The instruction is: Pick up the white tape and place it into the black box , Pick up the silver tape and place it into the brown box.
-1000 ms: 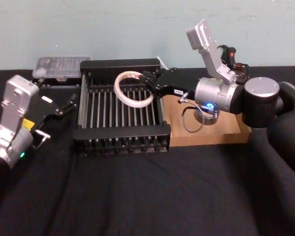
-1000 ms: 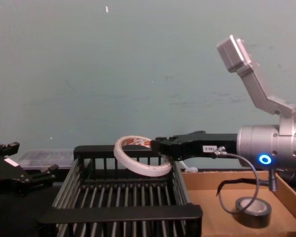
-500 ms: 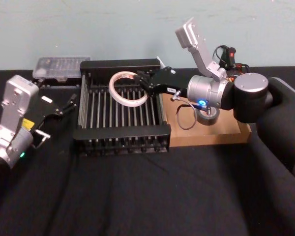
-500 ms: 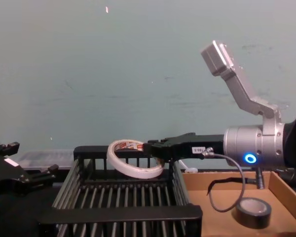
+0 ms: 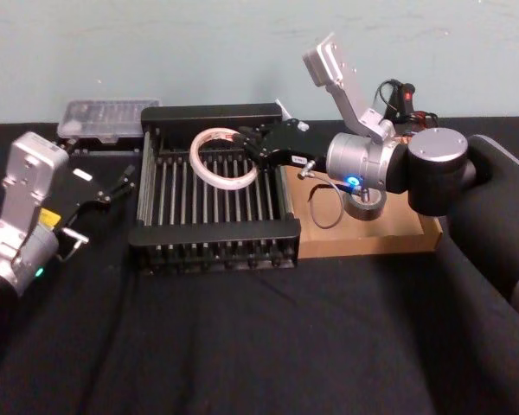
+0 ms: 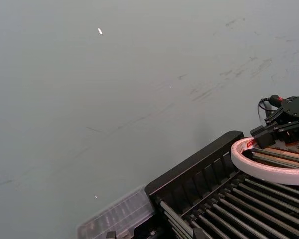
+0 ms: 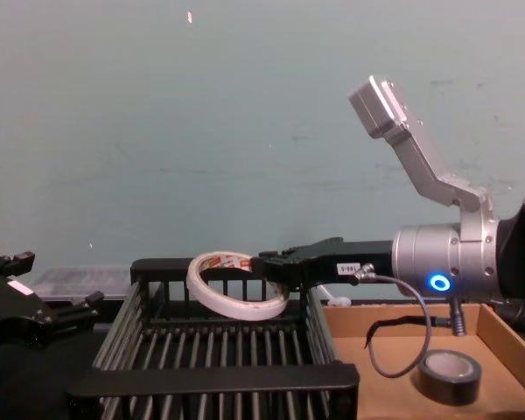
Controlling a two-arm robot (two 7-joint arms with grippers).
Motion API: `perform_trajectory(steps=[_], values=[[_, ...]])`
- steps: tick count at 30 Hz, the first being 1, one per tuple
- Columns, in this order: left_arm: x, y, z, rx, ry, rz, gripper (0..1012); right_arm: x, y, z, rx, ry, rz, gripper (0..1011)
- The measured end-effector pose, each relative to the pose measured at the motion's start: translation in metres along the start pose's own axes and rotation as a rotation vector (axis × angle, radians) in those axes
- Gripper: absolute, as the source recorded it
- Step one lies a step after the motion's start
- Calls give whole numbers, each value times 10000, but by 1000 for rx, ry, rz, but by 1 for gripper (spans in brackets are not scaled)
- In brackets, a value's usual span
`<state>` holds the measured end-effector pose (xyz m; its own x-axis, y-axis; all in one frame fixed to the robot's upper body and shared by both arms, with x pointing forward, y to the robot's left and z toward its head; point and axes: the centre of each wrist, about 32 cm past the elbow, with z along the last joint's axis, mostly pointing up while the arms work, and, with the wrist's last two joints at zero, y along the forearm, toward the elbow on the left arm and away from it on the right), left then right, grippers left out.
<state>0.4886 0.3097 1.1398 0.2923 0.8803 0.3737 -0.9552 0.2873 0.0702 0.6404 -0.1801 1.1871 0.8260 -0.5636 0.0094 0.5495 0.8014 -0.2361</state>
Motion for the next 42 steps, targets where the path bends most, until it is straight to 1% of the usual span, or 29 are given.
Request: perform_trajectory(steps=[19, 20, 21, 22, 23, 25, 26, 29, 31, 32, 33, 34, 35, 36, 38, 39, 41, 42], values=[[0, 0, 0, 0, 0, 0, 1001, -1, -7, -1, 3, 4, -2, 111], [0, 0, 0, 0, 0, 0, 1001, 0, -7, -1, 3, 4, -2, 144], [0, 0, 0, 0, 0, 0, 1001, 0, -8, -2, 3, 5, -2, 203], [0, 0, 0, 0, 0, 0, 1001, 0, -8, -2, 3, 5, -2, 203], [0, 0, 0, 0, 0, 0, 1001, 0, -8, -2, 3, 5, -2, 237], [0, 0, 0, 0, 0, 0, 1002, -1, -8, -2, 3, 5, -2, 269], [0, 0, 0, 0, 0, 0, 1001, -1, -8, -2, 3, 5, -2, 327], [0, 0, 0, 0, 0, 0, 1001, -1, -8, -3, 4, 5, -2, 432], [0, 0, 0, 0, 0, 0, 1001, -1, -8, -3, 3, 5, -2, 468], [0, 0, 0, 0, 0, 0, 1001, -1, -8, -3, 3, 5, -2, 514], [0, 0, 0, 0, 0, 0, 1001, -1, -8, -3, 3, 5, -2, 514], [0, 0, 0, 0, 0, 0, 1001, -1, -8, -3, 3, 5, -2, 575], [0, 0, 0, 0, 0, 0, 1001, -1, -8, -3, 3, 5, -2, 596], [0, 0, 0, 0, 0, 0, 1001, -1, -9, -3, 3, 5, -2, 657], [0, 0, 0, 0, 0, 0, 1001, -1, -8, -3, 3, 5, -2, 696], [0, 0, -1, 0, 0, 0, 1001, -1, -8, -3, 3, 5, -2, 751], [0, 0, 0, 0, 0, 0, 1001, -1, -9, -3, 3, 5, -2, 791], [0, 0, 0, 0, 0, 0, 1001, -1, -9, -3, 3, 5, -2, 828]])
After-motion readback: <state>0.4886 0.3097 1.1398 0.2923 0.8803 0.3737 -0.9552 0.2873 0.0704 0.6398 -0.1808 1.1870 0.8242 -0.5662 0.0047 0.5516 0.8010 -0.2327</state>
